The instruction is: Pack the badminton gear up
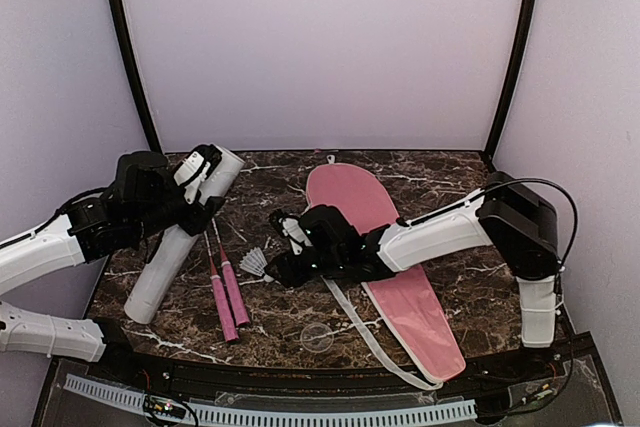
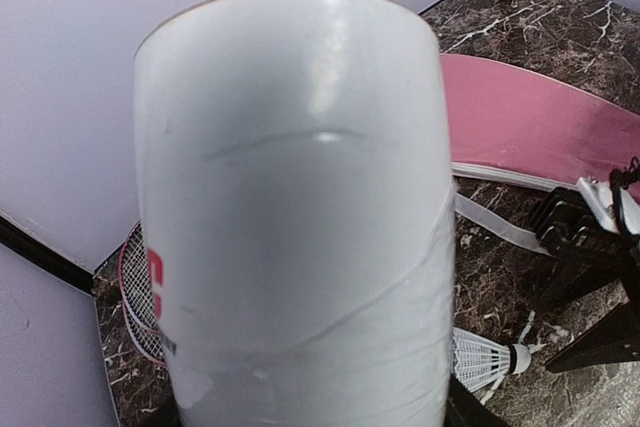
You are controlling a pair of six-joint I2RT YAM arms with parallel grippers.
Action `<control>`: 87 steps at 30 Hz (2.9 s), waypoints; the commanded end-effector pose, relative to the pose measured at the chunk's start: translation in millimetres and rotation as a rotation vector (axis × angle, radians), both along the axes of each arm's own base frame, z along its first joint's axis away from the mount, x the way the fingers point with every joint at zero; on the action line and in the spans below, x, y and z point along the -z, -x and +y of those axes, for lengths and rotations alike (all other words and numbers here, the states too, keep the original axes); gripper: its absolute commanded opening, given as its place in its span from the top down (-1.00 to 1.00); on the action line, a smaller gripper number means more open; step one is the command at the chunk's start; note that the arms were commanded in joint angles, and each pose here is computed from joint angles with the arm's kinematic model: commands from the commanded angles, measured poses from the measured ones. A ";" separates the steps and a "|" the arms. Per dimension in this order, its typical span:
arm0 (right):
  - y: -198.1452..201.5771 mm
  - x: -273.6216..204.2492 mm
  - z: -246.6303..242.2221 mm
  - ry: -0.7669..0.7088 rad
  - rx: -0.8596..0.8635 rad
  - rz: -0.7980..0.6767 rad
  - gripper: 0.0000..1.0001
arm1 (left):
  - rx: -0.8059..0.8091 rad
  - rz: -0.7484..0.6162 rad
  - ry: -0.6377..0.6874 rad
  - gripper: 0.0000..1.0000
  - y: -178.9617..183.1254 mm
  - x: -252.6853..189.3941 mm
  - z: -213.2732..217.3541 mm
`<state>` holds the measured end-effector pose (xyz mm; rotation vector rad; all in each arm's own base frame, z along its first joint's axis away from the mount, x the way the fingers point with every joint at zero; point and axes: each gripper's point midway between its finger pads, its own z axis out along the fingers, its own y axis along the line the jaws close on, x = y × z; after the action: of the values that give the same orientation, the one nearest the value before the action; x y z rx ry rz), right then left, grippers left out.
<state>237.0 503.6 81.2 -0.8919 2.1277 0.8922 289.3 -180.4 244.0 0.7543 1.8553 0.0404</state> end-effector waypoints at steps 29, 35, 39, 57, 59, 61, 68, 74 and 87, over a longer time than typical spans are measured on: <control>24.2 40.6 -34.8 0.150 0.016 0.004 0.57 | 0.012 -0.016 0.034 -0.18 -2.1 -8.1 -4.8; 55.6 43.5 -93.2 0.181 0.084 0.106 0.53 | 0.022 -0.011 0.032 -0.18 -2.2 -6.9 -7.3; 63.7 40.5 -108.9 0.171 0.111 0.146 0.16 | 0.028 0.000 0.029 -0.18 -2.3 -3.9 -8.8; 6.9 -16.5 -63.0 0.216 -0.050 -0.008 -0.35 | 0.031 -0.014 0.032 -0.18 -0.3 -8.4 -7.0; 4.4 -10.6 -60.6 0.228 -0.077 0.009 -0.33 | 0.031 -0.015 0.033 -0.18 -0.5 -8.8 -7.0; 5.4 -4.8 -58.4 0.246 -0.114 0.013 -0.33 | 0.032 -0.013 0.032 -0.18 -0.5 -8.1 -7.2; 24.0 4.3 -59.5 0.236 -0.258 0.098 -0.17 | 0.036 -0.012 0.031 -0.18 -0.1 -7.6 -7.8; 41.6 4.5 -69.3 0.229 -0.315 0.147 0.09 | 0.035 -0.013 0.030 -0.18 -0.1 -7.9 -7.7; 38.7 2.9 -91.4 0.275 -0.216 0.151 -0.10 | 0.039 0.000 0.023 -0.19 -1.1 -3.7 -9.4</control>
<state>191.5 416.5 61.9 -1.3119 2.3687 0.8211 289.0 -188.5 236.1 0.7883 1.8691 0.0073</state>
